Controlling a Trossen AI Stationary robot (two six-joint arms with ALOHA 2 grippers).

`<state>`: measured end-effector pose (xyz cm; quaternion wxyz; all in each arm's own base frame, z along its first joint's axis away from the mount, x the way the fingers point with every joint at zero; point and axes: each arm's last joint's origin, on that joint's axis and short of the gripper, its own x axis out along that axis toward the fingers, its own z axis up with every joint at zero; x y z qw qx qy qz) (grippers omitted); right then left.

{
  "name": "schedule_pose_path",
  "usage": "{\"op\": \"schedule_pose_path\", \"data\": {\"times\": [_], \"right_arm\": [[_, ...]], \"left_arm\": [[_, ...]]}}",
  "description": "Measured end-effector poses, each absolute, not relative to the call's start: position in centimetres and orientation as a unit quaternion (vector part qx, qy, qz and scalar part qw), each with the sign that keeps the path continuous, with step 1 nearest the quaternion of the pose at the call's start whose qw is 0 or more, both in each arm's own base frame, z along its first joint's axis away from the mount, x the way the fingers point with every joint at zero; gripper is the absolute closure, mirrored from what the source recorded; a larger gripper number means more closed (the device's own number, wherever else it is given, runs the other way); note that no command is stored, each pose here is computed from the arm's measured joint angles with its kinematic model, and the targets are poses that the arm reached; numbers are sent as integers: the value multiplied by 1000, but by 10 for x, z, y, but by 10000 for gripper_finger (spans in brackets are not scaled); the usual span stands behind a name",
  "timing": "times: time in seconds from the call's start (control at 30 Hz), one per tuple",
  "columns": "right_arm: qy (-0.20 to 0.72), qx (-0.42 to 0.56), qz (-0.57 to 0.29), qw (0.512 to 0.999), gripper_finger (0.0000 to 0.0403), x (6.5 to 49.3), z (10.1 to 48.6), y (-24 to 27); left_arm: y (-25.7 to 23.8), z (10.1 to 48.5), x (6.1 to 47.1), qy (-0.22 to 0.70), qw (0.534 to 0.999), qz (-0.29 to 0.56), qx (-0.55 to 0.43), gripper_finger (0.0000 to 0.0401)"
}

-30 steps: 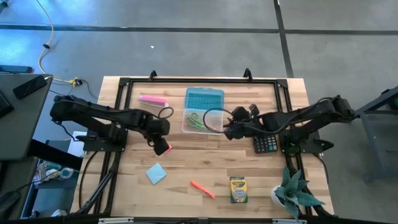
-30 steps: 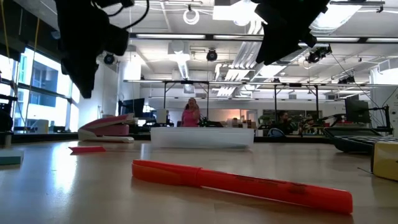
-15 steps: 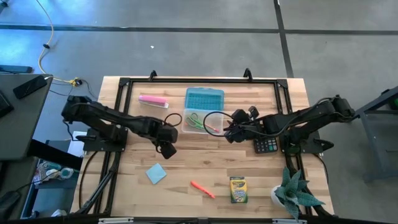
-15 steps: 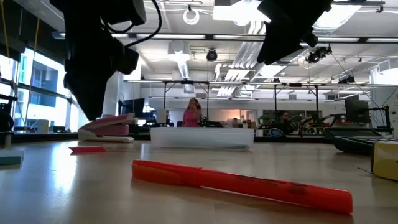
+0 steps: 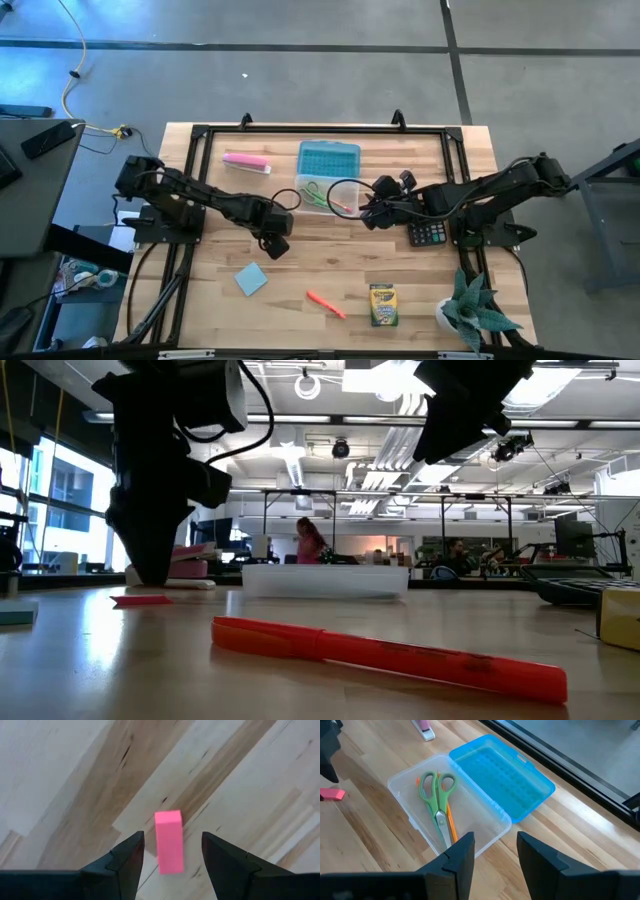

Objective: Pack school essentials
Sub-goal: Put the pink eraser into the blue supply box

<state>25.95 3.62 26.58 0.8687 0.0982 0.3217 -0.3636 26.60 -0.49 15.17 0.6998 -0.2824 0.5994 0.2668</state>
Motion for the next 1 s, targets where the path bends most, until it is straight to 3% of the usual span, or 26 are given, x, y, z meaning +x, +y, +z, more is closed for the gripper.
{"op": "schedule_pose_path", "data": {"times": [0.47, 1.0], "right_arm": [[321, 99, -363, 869, 265, 260, 266, 36], [319, 100, -363, 870, 265, 260, 266, 36]], "left_arm": [[-5, 132, 268, 621, 677, 281, -278, 219], [-4, 126, 266, 642, 670, 275, -251, 338]]}}
